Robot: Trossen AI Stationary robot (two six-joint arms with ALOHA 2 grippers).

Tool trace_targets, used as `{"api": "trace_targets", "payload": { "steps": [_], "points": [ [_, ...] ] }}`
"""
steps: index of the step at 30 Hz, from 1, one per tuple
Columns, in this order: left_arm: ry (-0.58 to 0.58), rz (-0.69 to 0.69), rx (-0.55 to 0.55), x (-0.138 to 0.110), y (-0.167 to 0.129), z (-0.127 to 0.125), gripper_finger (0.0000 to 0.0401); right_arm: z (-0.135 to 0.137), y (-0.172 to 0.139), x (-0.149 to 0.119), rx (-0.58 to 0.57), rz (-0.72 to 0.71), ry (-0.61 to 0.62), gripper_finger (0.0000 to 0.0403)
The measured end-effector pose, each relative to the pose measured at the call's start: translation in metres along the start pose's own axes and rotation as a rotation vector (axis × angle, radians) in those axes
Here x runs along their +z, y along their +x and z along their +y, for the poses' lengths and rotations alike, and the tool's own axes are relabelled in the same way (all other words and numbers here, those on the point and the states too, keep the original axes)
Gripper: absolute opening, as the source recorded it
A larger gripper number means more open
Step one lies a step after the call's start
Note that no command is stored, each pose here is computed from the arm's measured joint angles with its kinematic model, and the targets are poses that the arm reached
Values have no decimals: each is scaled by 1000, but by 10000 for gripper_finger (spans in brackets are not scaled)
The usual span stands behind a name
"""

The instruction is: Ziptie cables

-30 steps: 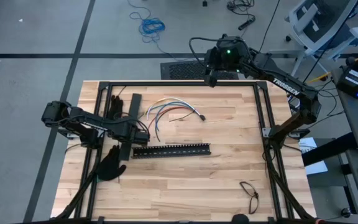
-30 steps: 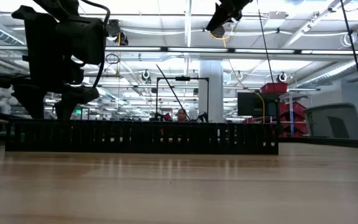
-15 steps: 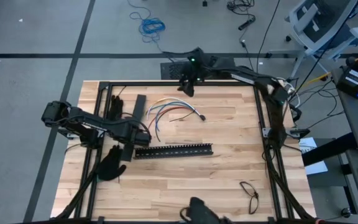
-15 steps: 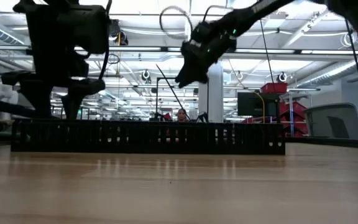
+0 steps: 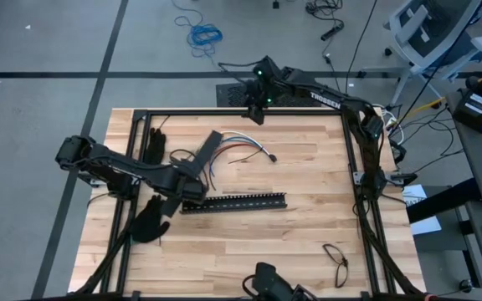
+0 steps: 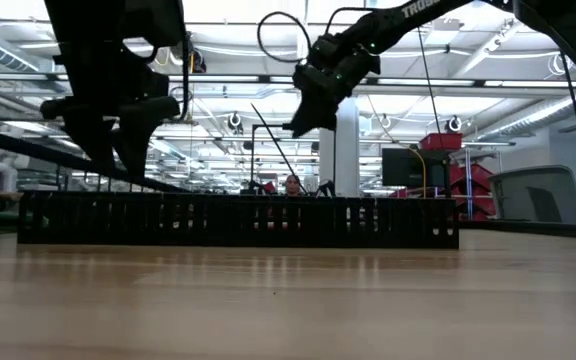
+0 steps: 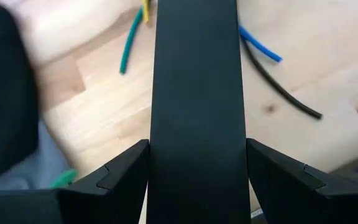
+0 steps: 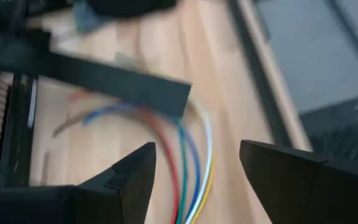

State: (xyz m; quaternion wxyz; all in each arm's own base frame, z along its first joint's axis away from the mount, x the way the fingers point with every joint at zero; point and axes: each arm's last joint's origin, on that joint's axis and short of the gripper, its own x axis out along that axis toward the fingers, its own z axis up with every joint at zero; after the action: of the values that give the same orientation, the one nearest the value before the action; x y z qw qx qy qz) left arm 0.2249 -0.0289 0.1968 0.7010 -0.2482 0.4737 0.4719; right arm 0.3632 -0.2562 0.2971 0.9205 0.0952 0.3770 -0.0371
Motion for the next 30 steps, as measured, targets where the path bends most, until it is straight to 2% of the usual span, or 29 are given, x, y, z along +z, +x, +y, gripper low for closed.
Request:
{"api": "trace_targets", "payload": {
  "steps": [9,17,21,30],
  "points": [
    [235,-46,-72,11,-14,-11,250,10,2,-12,52,129,-19,231],
    [413,-76,-92,17,-24,-15,251,45,16,-9,92,194,-37,249],
    [501,-69,-111,18,-29,-17,251,72,16,-3,87,208,-95,277],
    [704,-64,-99,16,-37,-16,251,146,23,-1,-24,311,-323,347]
  ]
}}
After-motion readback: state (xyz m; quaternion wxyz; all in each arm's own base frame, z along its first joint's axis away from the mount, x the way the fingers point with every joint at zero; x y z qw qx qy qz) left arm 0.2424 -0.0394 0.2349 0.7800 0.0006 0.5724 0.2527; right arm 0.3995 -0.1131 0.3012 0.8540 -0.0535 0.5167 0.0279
